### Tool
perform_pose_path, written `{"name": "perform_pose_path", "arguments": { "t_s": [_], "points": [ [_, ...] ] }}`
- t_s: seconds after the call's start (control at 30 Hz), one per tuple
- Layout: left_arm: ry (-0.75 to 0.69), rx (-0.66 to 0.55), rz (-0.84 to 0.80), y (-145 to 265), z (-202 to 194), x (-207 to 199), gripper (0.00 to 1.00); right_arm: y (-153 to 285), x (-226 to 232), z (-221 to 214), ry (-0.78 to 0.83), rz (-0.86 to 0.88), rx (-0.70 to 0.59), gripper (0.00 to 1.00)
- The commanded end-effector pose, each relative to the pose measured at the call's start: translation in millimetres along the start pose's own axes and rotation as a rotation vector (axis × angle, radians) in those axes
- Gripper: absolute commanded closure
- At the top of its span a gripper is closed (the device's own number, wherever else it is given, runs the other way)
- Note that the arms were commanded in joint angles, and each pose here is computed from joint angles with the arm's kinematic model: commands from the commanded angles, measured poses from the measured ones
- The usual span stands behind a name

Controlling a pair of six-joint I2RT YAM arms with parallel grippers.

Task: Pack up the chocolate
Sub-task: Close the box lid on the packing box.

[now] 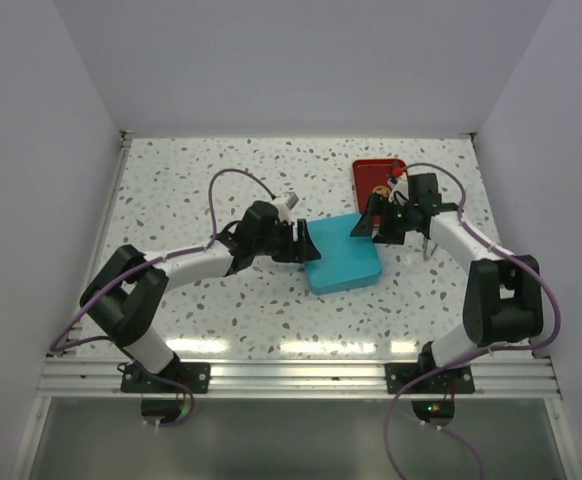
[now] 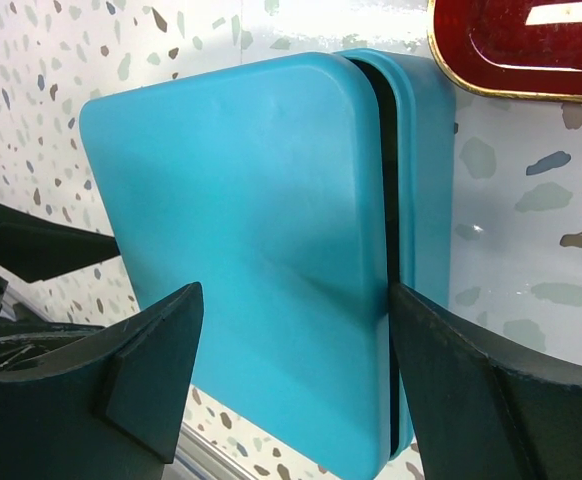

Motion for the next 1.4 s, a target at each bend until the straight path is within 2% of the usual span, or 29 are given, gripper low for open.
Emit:
{"name": "perform_pose_path", "arguments": {
  "t_s": [0.0,0.5,0.77,0.9,1.13,1.37],
  "points": [
    [-0.027,-0.049,-0.059,-2,17,-19,0.31,15,5,15,0.052,-0.028,-0.062,0.21],
    [-0.027,-0.046,-0.046,-2,16,-17,0.31,24,0,18,0.087,-0.092,-0.09,0.21],
    [-0.027,-0.044,-0.031,-3,15,-14,0.31,28,-18,8,0.108,-0.202,-0.081,0.22],
    [-0.029,-0.042,-0.016,-3,14,-11,0.31,25,-19,0,0.104,-0.189,-0.069,0.24],
    [-0.028,-0.039,-0.003,-3,14,-9,0.31,16,-13,-6,0.116,-0.143,-0.045,0.35],
    [-0.033,-0.037,0.059,-1,14,-2,0.31,10,-4,-8,0.121,-0.1,-0.042,0.35]
  ]
}}
Point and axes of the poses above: each gripper's point midway between its finger pads, its own y axis back along the fingers, its own x axis along the line the jaws close on, z = x × y, the point moved 4 cm from there along y, back along the fingers, and after that the axes turned 1 degree about y, right-handed, at the moved point
